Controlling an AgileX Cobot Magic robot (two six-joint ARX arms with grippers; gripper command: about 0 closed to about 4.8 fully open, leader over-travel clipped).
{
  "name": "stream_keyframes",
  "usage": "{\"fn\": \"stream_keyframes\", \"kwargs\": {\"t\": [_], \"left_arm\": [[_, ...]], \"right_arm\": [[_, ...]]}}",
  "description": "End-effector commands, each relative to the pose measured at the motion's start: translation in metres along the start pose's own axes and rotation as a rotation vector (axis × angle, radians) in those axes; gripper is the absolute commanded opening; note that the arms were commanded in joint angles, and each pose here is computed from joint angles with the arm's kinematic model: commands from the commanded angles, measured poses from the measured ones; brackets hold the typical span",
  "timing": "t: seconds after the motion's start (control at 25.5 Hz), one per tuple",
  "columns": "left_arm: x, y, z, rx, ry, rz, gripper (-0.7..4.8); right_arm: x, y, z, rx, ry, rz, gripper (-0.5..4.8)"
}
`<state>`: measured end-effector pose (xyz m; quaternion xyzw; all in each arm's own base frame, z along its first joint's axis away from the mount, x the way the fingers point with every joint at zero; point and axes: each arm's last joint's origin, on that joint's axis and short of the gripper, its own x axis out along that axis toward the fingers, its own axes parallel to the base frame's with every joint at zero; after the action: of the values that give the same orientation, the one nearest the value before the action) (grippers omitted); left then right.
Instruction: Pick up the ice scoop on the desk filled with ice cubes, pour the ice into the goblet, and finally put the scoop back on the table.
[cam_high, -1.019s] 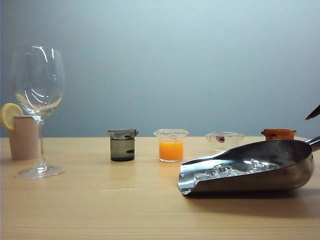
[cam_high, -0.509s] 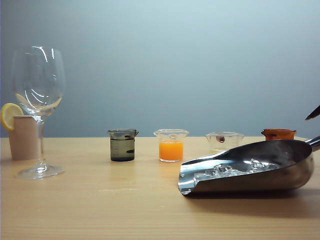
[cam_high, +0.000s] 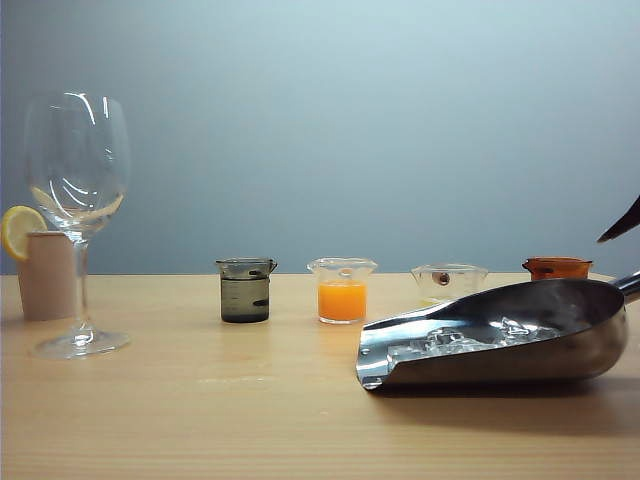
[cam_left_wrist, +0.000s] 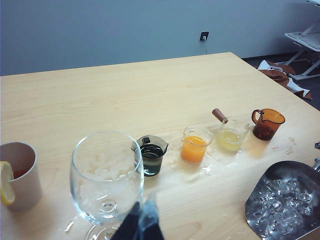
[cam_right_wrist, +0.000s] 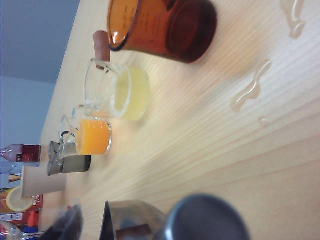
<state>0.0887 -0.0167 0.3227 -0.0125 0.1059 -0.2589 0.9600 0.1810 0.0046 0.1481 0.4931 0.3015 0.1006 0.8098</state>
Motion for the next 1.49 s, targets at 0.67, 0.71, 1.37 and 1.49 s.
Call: {"fn": "stream_keyframes", "kwargs": {"t": [0.67, 0.71, 1.37, 1.49], "left_arm": [[-0.0008, -0.0006, 0.0022, 0.01, -0.013, -0.004, -0.05], [-0.0008, -0.0006, 0.0022, 0.01, -0.013, -0.004, -0.05], [0.0005, 0.0, 0.0021, 0.008, -0.007, -0.004, -0.05], [0.0005, 0.0, 0.0021, 0.008, -0.007, -0.004, -0.05]], "right_arm": [[0.0009, 0.0023, 0.0002, -0.014, -0.03, -0.005, 1.46], [0.0009, 0.0023, 0.0002, -0.014, -0.031, -0.006, 1.43], [0.0008, 0.0016, 0.001, 0.036, -0.053, -0.02, -0.05], [0.0008, 0.0016, 0.0009, 0.062, -0.052, -0.02, -0.05]]}}
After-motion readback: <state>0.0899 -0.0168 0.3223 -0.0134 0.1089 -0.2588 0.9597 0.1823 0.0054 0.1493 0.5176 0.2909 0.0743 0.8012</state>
